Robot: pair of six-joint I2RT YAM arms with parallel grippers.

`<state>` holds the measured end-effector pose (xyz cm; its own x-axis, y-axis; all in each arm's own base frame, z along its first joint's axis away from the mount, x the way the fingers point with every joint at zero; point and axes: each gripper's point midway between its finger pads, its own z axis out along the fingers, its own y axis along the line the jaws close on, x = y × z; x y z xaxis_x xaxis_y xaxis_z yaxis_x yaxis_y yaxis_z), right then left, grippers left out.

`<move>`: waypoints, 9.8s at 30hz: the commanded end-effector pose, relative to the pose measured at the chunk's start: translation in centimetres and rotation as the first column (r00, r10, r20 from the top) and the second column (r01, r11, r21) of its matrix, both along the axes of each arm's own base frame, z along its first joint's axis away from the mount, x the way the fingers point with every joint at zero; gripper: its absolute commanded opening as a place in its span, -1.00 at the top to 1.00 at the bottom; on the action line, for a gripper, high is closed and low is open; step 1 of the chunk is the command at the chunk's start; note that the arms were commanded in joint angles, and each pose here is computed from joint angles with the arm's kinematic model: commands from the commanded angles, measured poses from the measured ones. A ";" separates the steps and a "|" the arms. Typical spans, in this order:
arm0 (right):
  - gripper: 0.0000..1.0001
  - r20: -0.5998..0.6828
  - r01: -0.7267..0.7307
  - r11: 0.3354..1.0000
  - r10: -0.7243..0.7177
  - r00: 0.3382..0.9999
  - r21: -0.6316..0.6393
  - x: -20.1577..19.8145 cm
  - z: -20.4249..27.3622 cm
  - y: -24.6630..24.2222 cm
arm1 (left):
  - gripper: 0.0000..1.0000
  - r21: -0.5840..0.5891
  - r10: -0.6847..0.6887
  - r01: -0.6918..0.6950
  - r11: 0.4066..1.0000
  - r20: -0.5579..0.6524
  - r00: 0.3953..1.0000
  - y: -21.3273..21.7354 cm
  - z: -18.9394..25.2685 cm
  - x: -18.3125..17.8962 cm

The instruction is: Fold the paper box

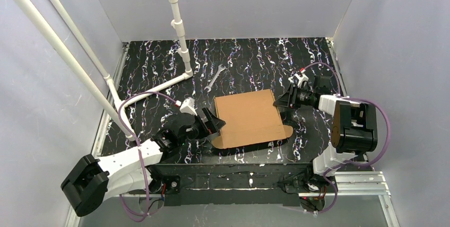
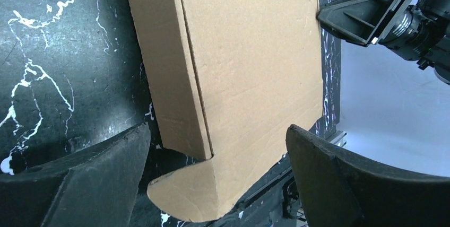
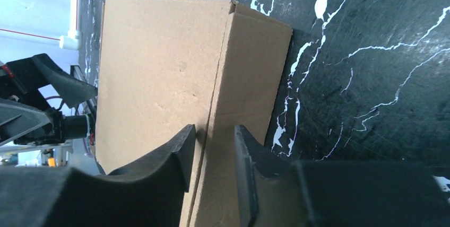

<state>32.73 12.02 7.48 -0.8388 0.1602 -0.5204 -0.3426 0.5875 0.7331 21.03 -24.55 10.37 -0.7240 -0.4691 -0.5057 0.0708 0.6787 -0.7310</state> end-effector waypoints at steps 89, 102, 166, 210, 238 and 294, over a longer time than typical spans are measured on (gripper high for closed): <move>0.53 -0.100 -0.082 0.990 0.093 0.991 0.114 -2.0 -3.4 -1.6 | -0.97 -0.133 -0.057 0.065 0.989 0.067 0.996 -1.7 0.2 0.7; 0.52 -0.100 -0.081 0.991 0.092 0.991 0.105 -2.0 -3.5 -1.9 | -0.97 -0.140 -0.075 0.085 0.987 0.073 0.995 -2.0 0.4 0.5; 0.16 -0.048 -0.084 0.994 0.087 0.995 0.070 -1.6 -2.0 -1.8 | -0.97 0.011 0.009 -0.007 1.000 -0.123 0.992 -1.8 -3.4 1.7; 0.39 -0.140 0.001 1.000 0.003 0.990 0.028 -1.8 -4.8 -5.2 | -0.97 -0.133 -0.124 0.126 0.983 0.025 0.992 -4.7 0.5 2.5; 0.27 -0.103 -0.037 0.996 0.045 0.994 0.079 -1.9 -3.5 -4.7 | -0.28 -0.265 -0.117 0.098 0.959 -0.054 0.992 -8.3 1.0 4.8; -0.96 0.610 -0.368 0.766 0.642 0.464 -0.526 -10.6 9.7 -0.2 | 0.29 -0.252 0.379 -0.547 0.798 -0.495 0.782 0.2 7.2 2.6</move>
